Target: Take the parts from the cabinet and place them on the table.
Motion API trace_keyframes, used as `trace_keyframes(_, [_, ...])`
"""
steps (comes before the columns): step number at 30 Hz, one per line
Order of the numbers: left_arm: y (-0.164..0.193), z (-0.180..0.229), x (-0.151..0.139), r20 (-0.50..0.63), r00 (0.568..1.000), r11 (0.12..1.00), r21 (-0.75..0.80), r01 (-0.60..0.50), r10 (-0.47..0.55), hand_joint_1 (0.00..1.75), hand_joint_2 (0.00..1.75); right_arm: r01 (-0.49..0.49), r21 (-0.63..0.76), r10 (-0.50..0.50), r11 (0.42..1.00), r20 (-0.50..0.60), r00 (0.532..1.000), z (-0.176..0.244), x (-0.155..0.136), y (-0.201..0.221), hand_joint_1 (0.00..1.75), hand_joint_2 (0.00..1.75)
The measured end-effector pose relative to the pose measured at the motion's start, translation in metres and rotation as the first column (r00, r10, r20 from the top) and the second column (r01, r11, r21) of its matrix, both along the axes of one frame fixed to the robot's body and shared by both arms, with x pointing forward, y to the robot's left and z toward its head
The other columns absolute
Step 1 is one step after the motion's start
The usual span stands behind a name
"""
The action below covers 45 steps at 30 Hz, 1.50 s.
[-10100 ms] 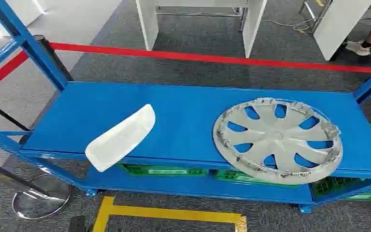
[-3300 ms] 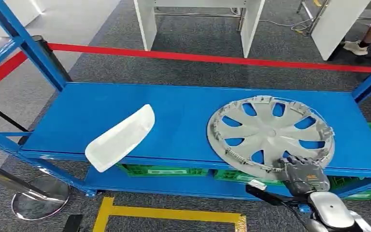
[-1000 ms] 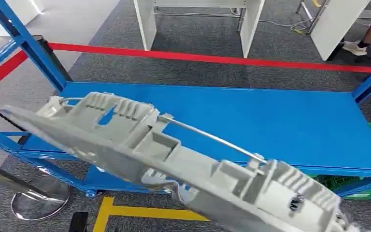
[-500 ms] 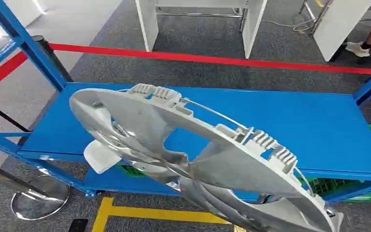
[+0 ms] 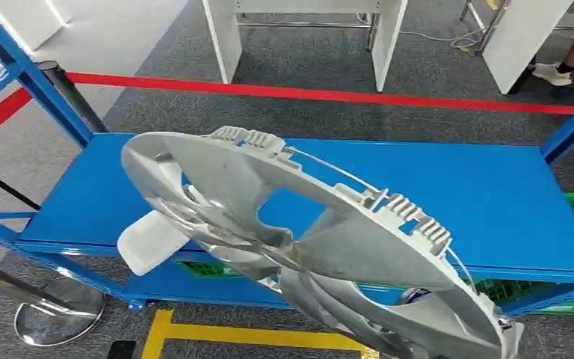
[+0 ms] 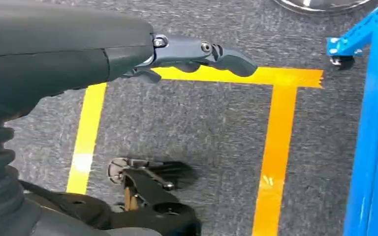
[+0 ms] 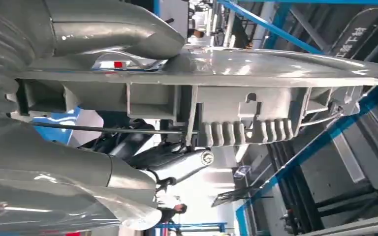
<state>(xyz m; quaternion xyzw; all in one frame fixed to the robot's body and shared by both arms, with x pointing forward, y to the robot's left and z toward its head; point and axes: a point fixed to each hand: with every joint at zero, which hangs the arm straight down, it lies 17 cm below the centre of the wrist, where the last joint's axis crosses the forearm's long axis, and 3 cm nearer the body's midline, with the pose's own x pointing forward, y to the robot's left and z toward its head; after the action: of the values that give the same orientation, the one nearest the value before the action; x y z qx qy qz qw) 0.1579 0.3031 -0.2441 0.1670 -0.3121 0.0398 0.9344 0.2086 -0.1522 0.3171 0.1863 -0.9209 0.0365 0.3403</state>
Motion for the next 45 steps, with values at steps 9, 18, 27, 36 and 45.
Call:
trace_keyframes(9, [-0.001,0.0,-0.001,-0.002,1.0,1.0,-0.002,0.001,-0.001,0.0,1.75,0.002,-0.002,-0.002,1.0,-0.004,1.0,-0.002,0.001,0.0,1.75,1.75])
trace_keyframes(18, [-0.003,0.0,-0.001,-0.001,1.0,1.0,-0.004,0.001,-0.001,0.0,1.75,0.003,-0.005,-0.003,1.0,-0.007,1.0,-0.003,0.001,0.0,1.75,1.75])
trace_keyframes(27, [-0.032,-0.008,-0.015,-0.036,0.994,0.989,-0.114,0.095,-0.1,0.0,1.75,0.042,-0.162,-0.074,0.986,-0.195,0.978,-0.092,0.042,0.019,1.75,1.75])
trace_keyframes(36, [-0.032,-0.009,-0.016,-0.045,0.993,0.988,-0.118,0.104,-0.11,0.0,1.75,0.043,-0.178,-0.081,0.983,-0.212,0.974,-0.103,0.053,0.024,1.75,1.75])
trace_keyframes(45, [-0.035,-0.008,-0.013,-0.038,0.993,0.987,-0.121,0.109,-0.114,0.0,1.75,0.044,-0.186,-0.086,0.982,-0.224,0.971,-0.108,0.056,0.023,1.75,1.75])
